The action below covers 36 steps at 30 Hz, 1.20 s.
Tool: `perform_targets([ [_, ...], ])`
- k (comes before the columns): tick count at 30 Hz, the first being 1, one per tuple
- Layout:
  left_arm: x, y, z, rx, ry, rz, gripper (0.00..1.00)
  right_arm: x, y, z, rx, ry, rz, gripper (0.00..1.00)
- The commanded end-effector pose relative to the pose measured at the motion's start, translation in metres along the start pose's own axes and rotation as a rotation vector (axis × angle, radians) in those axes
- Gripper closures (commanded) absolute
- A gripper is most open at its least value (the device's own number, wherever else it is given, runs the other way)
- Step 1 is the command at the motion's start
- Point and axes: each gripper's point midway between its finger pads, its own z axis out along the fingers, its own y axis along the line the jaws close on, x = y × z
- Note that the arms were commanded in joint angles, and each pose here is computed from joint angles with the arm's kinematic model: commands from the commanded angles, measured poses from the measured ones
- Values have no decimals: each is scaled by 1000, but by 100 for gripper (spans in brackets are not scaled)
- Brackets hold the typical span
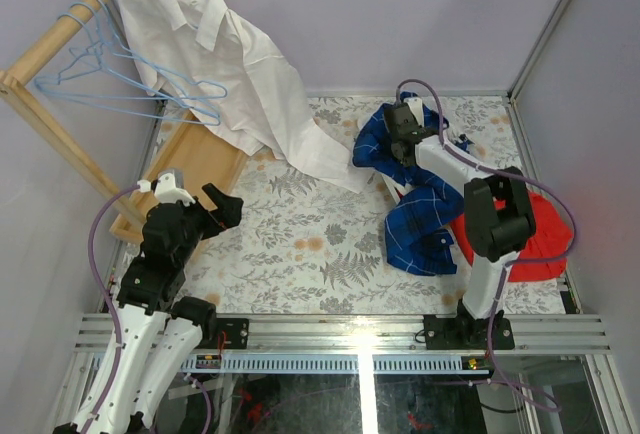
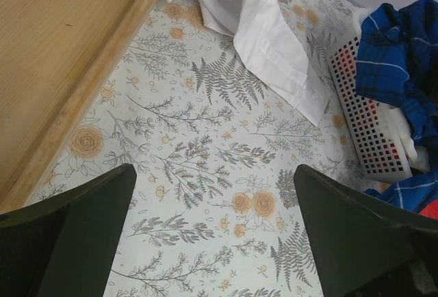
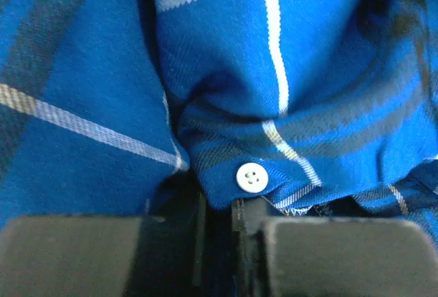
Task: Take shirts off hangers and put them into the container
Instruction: Place the shirt in the bin.
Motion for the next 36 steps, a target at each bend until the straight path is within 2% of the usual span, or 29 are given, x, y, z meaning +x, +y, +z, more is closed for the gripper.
perform_targets([
  [1, -2, 1, 3, 0, -14, 7, 0, -4, -5, -21, -76, 48, 62, 70],
  [2, -2, 1, 3, -1, -15, 8, 0, -17, -8, -29, -84, 13, 68, 64],
  [4, -1, 2, 3, -3, -12, 8, 0, -47, -17, -52, -114, -67, 71, 64],
  [6, -1, 2, 4, -3, -11, 8, 0, -73, -26, -79, -146, -142, 87, 39],
  [8, -1, 1, 3, -2, -13, 9, 0, -92, -38, -105, -168, -206, 109, 24],
  [12, -2, 2, 3, -3, -15, 8, 0, -98, -39, -141, -282, -271, 137, 18],
  [16, -2, 2, 3, -3, -17, 8, 0, -83, 0, -161, -535, -280, 160, 15],
  [20, -2, 2, 3, -4, -16, 7, 0, -59, 35, -152, -614, -219, 100, 17],
  [23, -3, 2, 3, -5, -20, 5, 0, -41, 62, -141, -591, -171, -12, 16],
  [25, -2, 2, 3, -7, -18, 5, 0, -33, 73, -134, -542, -147, -111, 12],
  [28, -2, 2, 2, -7, -18, 4, 0, -25, 74, -113, -415, -99, -196, 10],
  [31, -2, 3, 2, -10, -19, 3, 0, -26, 76, -105, -370, -72, -240, 10],
  [33, -3, 3, 2, -11, -21, 3, 0, -24, 78, -96, -342, -75, -273, 18],
  [35, -2, 4, 2, -14, -19, 3, 0, -23, 71, -91, -278, -65, -267, 33],
  [36, -3, 4, 2, -14, -19, 3, 0, -26, 69, -92, -270, -72, -256, 36],
])
